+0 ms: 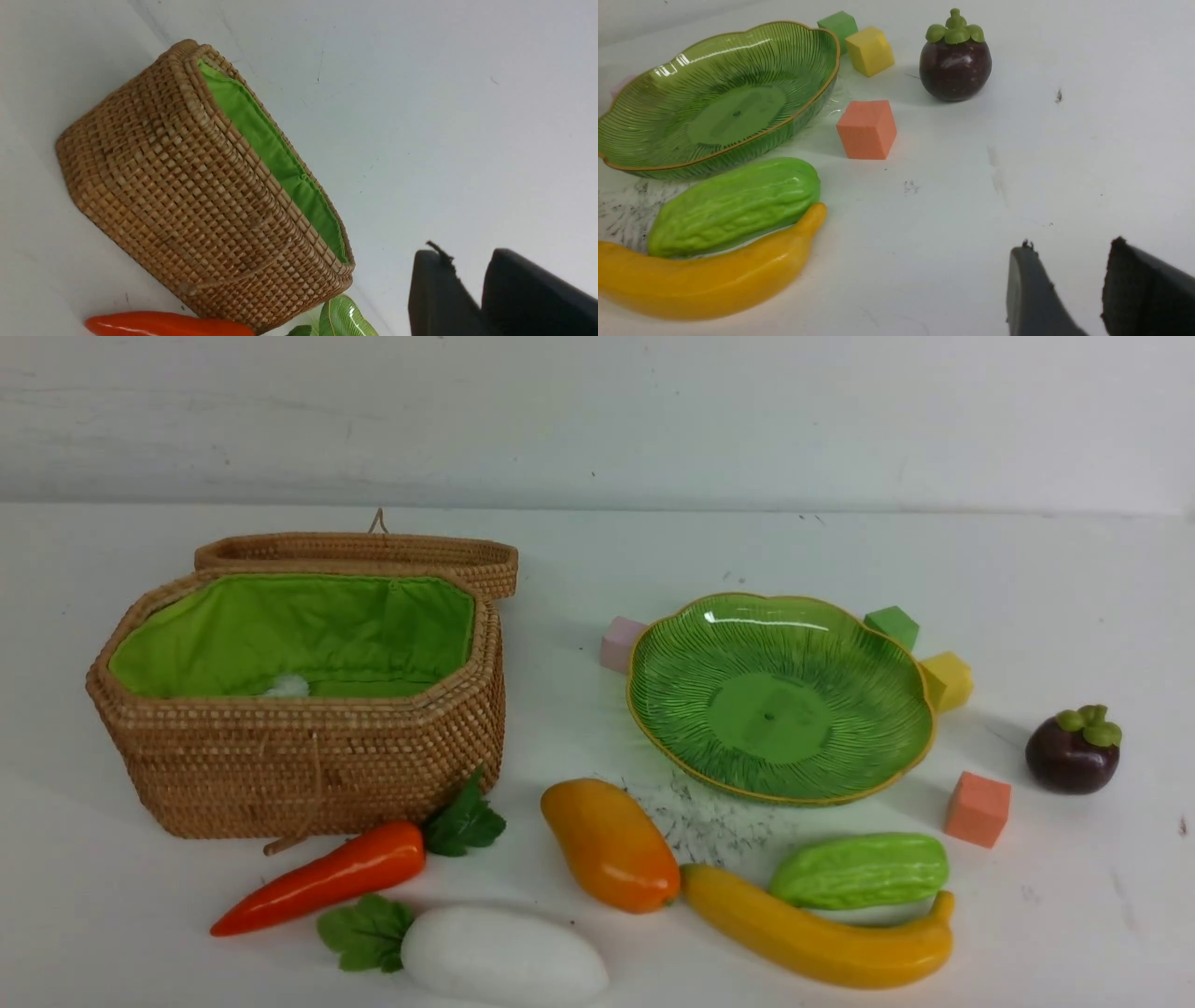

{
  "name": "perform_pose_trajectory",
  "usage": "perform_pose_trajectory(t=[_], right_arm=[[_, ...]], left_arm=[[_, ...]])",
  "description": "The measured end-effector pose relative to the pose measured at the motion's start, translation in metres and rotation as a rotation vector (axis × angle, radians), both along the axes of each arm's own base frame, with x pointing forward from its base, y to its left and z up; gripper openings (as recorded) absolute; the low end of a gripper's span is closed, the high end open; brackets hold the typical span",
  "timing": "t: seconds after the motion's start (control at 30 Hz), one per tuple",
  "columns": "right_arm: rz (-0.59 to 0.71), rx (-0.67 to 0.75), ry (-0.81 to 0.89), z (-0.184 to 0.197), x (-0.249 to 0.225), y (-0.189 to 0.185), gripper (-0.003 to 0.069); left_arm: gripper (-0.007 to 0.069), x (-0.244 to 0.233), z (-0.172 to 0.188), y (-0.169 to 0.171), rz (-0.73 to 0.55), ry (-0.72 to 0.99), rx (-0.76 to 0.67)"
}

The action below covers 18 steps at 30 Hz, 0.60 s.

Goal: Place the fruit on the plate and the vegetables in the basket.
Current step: Use the left arm to grab a carrot and put it into the left basket

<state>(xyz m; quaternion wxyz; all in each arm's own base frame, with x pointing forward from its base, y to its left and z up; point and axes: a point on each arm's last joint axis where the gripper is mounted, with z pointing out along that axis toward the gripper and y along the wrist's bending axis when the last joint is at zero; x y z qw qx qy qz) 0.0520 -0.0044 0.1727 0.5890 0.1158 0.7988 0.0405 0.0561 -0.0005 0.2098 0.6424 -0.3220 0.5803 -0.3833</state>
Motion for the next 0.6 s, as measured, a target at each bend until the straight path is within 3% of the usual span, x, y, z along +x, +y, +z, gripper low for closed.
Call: perform_pose_trajectory(t=[0.1,0.2,0.3,0.37,0.6], right_arm=[[0.0,0.0,0.0,0.0,0.0,0.0,0.0241],[-0.001,-0.012,-0.002,0.0,0.0,0.0,0.0241],[-0.002,-0.039,-0.016,0.001,0.0,-0.001,0.0241],[-0.004,-0.015,-0.057,0.003,0.002,-0.001,0.0241],[-0.03,0.321,-0.377,0.03,0.005,0.001,0.0241]], left_arm=[[0.0107,-0.004,0.019,-0.003,-0.024,-0.03,0.052],[-0.0001,-0.012,0.046,-0.007,-0.065,-0.059,0.153],[-0.0013,-0.019,0.067,-0.012,-0.112,-0.055,0.222],[-0.0013,-0.019,0.077,-0.017,-0.173,0.012,0.281],[-0.0013,0.008,0.096,-0.036,-0.497,0.438,0.571]])
